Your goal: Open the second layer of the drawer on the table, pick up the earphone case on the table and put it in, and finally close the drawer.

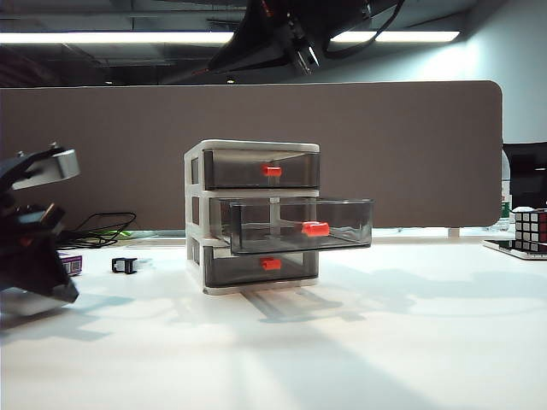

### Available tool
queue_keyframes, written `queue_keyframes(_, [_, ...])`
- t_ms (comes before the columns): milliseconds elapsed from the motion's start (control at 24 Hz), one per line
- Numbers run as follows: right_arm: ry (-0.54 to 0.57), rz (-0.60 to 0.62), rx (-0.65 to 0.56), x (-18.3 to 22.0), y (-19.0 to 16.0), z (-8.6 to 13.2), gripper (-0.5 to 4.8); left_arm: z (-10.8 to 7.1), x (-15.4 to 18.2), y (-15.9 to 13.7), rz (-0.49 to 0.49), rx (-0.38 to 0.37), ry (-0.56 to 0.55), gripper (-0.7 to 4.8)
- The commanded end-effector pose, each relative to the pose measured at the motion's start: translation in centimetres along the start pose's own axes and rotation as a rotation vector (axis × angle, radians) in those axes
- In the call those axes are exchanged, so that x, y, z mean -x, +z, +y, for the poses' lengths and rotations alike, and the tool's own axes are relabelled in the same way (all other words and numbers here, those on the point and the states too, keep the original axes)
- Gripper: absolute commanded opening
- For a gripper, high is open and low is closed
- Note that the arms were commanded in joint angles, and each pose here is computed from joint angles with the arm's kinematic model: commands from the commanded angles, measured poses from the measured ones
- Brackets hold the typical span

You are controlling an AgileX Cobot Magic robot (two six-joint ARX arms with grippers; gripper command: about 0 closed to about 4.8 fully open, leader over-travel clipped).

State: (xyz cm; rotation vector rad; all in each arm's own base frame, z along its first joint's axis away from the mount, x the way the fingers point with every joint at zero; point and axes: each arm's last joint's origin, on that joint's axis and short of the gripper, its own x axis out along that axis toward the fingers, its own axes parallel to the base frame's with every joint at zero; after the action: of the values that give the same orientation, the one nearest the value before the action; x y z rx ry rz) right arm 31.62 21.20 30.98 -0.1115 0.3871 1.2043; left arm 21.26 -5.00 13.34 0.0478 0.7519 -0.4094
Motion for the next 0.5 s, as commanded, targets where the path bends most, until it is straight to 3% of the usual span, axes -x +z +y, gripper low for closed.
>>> queue_keyframes(42, [-0.009, -0.015, 0.008, 0.3, 0.3, -0.1, -0.05, -1.1, 1.0, 0.9, -0.068, -0.038, -0.012, 0.84])
queue_keyframes(209, [-0.009, -0.015, 0.008, 0.3, 0.3, -0.1, -0.05, -2.3, 2.6, 2.1, -0.148, -0.078, -0.03, 0.84])
queue_keyframes(501, [-0.008, -0.008, 0.003, 0.3, 0.2, -0.1, -0.05, -3.3, 5.1, 6.0, -0.258, -0.04, -0.143, 0.79])
